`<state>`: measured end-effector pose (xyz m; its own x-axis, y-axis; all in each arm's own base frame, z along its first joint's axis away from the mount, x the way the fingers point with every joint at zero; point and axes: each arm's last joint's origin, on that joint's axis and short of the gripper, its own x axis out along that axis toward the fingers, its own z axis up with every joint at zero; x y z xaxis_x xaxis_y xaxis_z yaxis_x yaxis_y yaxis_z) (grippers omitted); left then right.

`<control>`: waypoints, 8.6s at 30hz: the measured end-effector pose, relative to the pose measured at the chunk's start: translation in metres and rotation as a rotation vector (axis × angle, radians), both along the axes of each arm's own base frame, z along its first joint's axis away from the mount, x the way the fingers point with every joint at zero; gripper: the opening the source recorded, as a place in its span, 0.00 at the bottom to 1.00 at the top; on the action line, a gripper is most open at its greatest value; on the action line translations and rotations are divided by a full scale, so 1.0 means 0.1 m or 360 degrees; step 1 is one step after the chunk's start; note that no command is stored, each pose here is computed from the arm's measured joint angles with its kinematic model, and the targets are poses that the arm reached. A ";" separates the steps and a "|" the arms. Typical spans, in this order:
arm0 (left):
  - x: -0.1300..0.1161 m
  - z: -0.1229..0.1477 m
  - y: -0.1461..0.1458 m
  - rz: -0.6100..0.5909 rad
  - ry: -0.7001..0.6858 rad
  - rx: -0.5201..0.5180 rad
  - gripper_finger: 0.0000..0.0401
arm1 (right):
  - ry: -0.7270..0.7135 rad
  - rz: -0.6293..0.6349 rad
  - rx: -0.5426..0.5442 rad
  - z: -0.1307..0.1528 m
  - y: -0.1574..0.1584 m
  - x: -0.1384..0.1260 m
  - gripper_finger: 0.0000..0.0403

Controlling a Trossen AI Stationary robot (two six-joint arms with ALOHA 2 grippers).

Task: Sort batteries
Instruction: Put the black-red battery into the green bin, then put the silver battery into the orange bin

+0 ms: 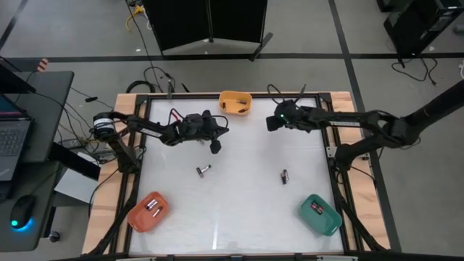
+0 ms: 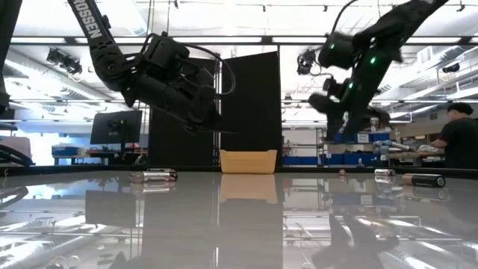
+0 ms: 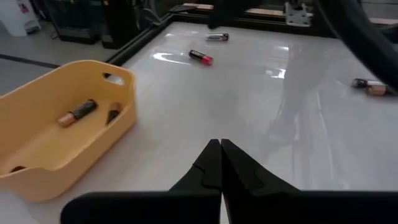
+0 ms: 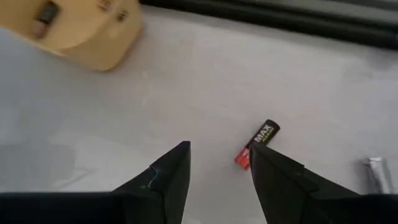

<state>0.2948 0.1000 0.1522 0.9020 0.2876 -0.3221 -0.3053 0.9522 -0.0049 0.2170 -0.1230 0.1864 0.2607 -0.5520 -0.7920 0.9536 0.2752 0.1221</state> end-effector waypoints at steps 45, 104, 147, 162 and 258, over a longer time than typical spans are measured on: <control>-0.01 0.00 0.03 0.0029 -0.0013 -0.0054 0.01 | 0.0033 -0.0427 0.0073 -0.68 -0.22 -0.17 0.40; -0.04 -0.01 0.10 0.0090 0.0043 0.0043 0.01 | 0.0304 0.0696 0.0911 0.42 3.11 -0.84 0.15; -0.05 -0.04 0.10 0.0096 0.0090 0.0020 0.01 | 0.0594 0.0712 0.0885 0.28 3.01 -0.68 0.27; -0.05 -0.05 0.10 0.0080 0.0115 0.0061 0.01 | 0.0491 0.0468 0.0796 0.32 1.81 0.04 0.27; 0.39 0.73 -0.42 -0.0719 -0.0774 0.0007 0.42 | -0.0590 0.1424 -0.1181 0.21 1.22 0.35 0.14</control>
